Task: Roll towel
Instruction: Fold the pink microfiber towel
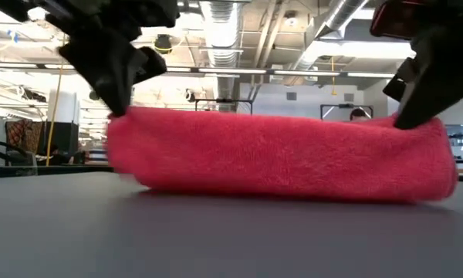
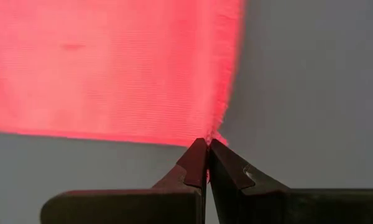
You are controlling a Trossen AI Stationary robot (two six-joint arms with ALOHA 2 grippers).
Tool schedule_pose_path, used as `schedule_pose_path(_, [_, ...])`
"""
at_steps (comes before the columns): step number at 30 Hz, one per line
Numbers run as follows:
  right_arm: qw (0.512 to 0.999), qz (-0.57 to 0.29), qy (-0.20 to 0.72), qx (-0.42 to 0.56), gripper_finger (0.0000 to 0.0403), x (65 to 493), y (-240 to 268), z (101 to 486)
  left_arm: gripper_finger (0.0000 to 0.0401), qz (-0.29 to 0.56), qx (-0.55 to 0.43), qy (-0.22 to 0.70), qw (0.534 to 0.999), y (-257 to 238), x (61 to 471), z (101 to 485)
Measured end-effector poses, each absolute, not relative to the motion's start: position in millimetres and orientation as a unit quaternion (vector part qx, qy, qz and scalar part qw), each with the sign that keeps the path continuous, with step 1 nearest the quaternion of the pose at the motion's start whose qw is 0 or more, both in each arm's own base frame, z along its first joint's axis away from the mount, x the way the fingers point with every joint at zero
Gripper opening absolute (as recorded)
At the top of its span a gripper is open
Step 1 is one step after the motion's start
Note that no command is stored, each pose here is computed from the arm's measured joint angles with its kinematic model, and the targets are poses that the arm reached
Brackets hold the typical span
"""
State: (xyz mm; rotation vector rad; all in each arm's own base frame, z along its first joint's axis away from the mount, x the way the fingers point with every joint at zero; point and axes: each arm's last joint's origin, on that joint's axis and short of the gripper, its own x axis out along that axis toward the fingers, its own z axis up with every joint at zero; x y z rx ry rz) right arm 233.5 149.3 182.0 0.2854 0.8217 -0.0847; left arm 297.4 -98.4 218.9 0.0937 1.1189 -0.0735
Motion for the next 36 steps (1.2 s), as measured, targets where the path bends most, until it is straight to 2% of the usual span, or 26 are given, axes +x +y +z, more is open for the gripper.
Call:
schedule_pose_path(4, [0.905,-0.1,0.396,0.12,0.0021,235,132,187,0.0,0.039,0.071,0.52,0.85,-77,302,224])
schedule_pose_path(15, [0.843,-0.257,0.465,0.083,0.0021,237,68,180,0.0,0.104,0.075,0.518,0.846,-5,317,223])
schedule_pose_path(21, [0.838,-0.269,0.469,0.073,0.0021,242,52,180,0.0,0.095,0.041,0.526,0.844,22,320,211])
schedule_pose_path(31, [0.832,-0.284,0.471,0.078,0.0021,236,38,162,0.0,0.095,0.048,0.558,0.823,35,333,178])
schedule_pose_path(36, [0.834,-0.285,0.465,0.082,0.0044,234,37,157,0.0,0.109,0.046,0.564,0.817,39,333,175])
